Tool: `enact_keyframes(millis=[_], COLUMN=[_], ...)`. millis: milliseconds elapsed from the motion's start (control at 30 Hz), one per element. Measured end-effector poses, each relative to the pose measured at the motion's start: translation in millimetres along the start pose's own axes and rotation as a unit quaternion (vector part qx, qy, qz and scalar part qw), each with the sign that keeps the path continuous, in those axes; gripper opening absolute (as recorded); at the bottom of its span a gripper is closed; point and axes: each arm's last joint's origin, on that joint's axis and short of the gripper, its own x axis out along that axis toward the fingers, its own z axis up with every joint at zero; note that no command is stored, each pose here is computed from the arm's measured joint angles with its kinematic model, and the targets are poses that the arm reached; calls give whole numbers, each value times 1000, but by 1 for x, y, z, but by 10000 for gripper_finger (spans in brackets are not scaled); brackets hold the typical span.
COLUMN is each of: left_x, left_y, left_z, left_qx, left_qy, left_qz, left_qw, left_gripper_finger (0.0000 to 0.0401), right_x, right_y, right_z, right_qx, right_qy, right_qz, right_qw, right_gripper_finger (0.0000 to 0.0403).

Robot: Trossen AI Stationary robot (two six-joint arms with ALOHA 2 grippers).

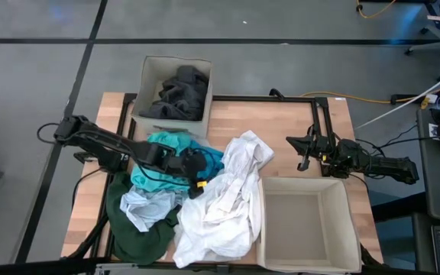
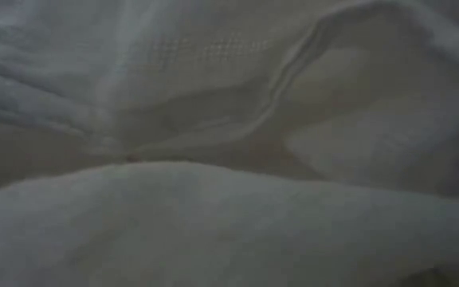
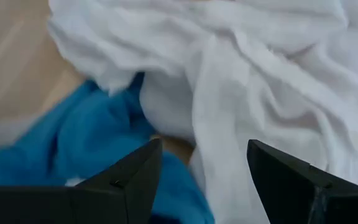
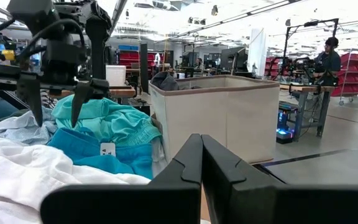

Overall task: Sort clothes
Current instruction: Put the white polo into the bottom white laundry bin

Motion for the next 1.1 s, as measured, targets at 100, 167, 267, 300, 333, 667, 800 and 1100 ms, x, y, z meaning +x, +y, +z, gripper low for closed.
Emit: enact_keyframes(millis=[100,167,267,300,333,667,800,1100], left_x=[-13,-23,-31,-32,-32,-11,-5,44], left_y=[0,-1,-1,-2,-3,-14,-21,-32], left_z=[4,9,9,8,7,-3,0,-15], left_qx=[-11,-18,-17,-19,-21,-21,-3,31], left_qy=[19,24,34,36,36,9,-28,-11], left_qz=[9,11,14,15,13,-45,-102,-107], left_qw=[1000,1000,999,999,999,999,994,994], left_gripper_finger=[226,226,226,226,226,226,226,226], right_x=[0,0,0,0,0,0,0,0], right_y=[0,0,0,0,0,0,0,0], right_z=[0,0,0,0,-1,-1,-1,-2], right_qx=[0,0,0,0,-1,-1,-1,-2], right_qy=[0,0,0,1,4,6,6,11], right_qz=[0,0,1,2,4,4,5,5], right_qw=[1000,1000,1000,1000,1000,1000,1000,1000], right_gripper_finger=[5,5,5,5,5,5,5,5])
